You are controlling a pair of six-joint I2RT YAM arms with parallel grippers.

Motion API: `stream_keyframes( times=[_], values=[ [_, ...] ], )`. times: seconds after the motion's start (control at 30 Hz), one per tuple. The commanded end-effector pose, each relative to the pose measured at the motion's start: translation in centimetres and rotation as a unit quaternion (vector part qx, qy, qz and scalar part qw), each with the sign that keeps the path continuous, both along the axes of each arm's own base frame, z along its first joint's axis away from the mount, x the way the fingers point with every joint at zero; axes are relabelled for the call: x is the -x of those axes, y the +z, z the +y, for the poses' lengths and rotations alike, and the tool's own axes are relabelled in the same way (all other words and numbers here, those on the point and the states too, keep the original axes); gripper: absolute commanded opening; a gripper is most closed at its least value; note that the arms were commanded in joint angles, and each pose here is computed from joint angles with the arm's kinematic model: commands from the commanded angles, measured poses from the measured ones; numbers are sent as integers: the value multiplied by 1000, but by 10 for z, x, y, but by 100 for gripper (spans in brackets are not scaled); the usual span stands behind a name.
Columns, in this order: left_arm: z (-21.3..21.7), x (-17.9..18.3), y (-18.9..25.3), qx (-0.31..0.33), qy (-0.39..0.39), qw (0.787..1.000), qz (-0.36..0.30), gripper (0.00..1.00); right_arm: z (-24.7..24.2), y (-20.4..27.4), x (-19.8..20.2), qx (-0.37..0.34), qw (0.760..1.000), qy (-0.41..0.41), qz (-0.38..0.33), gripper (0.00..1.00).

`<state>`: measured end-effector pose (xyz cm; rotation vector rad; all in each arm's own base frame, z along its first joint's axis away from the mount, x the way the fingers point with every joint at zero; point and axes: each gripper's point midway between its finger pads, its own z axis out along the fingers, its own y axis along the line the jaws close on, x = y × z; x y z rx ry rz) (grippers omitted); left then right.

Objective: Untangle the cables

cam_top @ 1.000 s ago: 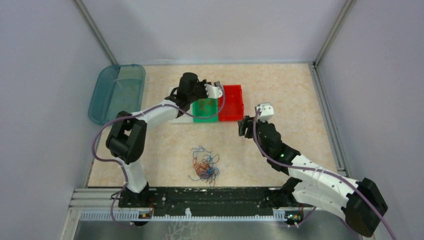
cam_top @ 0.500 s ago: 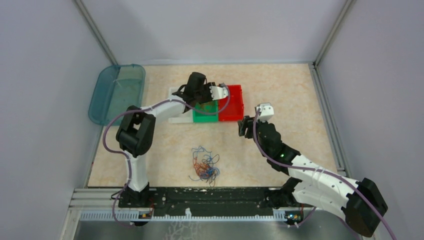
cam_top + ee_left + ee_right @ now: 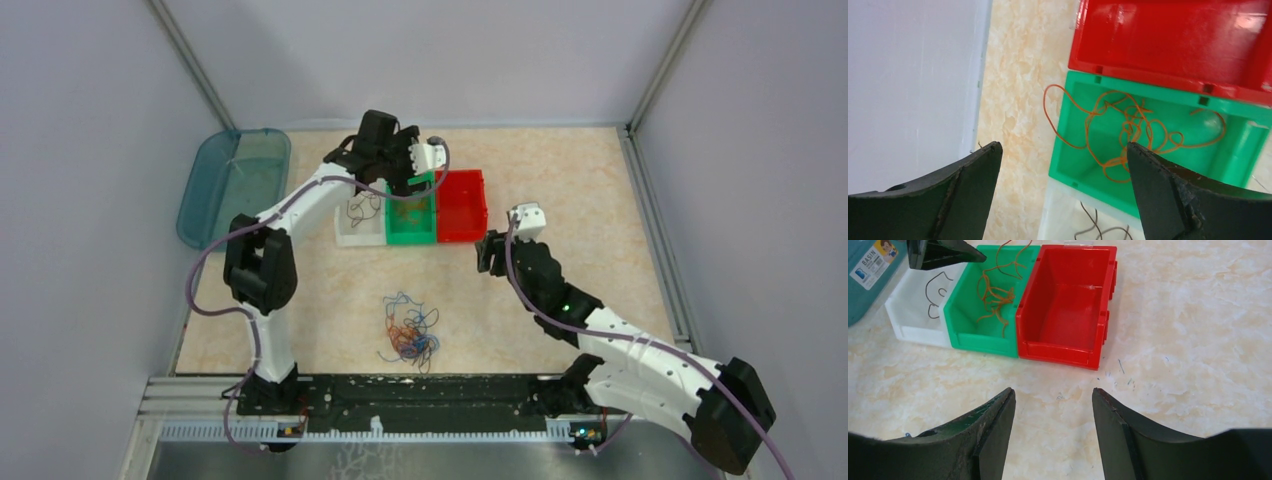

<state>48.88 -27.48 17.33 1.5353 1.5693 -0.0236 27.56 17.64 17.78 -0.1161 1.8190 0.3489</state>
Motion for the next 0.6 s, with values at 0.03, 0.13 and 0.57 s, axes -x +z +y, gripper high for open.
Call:
stream_keyframes(
  times=[0.03,0.13,0.57],
  values=[
    [17,44,19,-8,-39,998,58,99,14,45,-4,-29,998,32,-35,60],
    [25,86,16,-12,-69,992,108,99,32,42,5,-35,995,86,-20,62],
    [56,312,-63,-66,-240,937,247,88,44,9,24,-58,989,127,36,62]
  ],
)
